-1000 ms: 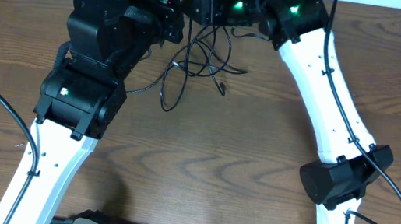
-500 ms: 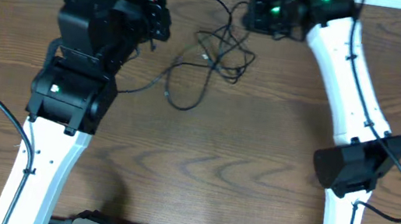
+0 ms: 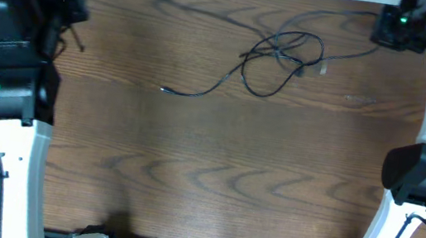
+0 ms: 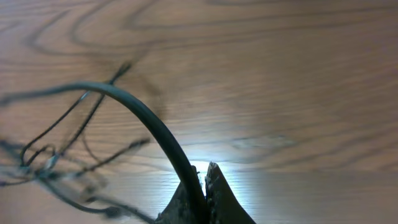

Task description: Untangle cables

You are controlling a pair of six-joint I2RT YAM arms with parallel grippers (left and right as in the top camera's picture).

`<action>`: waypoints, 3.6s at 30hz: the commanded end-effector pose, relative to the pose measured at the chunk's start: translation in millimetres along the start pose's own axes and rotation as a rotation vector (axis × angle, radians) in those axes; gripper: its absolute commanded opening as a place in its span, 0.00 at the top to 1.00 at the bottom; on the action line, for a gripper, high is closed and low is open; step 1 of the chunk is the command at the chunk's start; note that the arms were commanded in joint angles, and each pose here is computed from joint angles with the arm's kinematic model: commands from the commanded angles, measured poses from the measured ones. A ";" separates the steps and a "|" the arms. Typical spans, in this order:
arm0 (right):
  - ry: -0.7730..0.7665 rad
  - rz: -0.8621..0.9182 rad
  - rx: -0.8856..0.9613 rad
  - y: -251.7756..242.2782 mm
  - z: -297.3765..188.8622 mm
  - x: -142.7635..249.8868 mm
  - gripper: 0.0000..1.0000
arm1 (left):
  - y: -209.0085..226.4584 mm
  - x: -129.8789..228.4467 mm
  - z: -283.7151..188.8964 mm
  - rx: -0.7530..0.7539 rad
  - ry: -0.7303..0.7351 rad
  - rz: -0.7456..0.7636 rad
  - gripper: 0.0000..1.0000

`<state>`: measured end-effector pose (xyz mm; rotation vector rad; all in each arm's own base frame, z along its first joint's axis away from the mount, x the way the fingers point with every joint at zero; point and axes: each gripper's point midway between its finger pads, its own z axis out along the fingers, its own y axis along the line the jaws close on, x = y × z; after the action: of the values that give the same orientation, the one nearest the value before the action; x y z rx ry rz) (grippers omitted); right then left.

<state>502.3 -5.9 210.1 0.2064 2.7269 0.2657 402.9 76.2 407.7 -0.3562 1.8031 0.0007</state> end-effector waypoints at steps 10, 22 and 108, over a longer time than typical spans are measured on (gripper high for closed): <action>-0.052 0.080 0.140 -103.8 -17.4 -11.9 0.99 | 145.8 4.5 -26.9 -0.383 0.046 -0.068 0.93; -0.162 0.276 0.122 -173.6 -39.9 -23.8 0.99 | 200.6 41.0 -2.4 -0.529 0.166 -0.089 0.92; -0.298 -0.194 -0.462 167.5 -183.2 21.6 0.99 | -423.4 316.9 -4.7 0.941 0.856 -0.455 0.64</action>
<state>428.4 131.2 404.2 -0.1186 2.2976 0.7697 431.6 -403.6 188.0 -0.0428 2.2358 -1.4518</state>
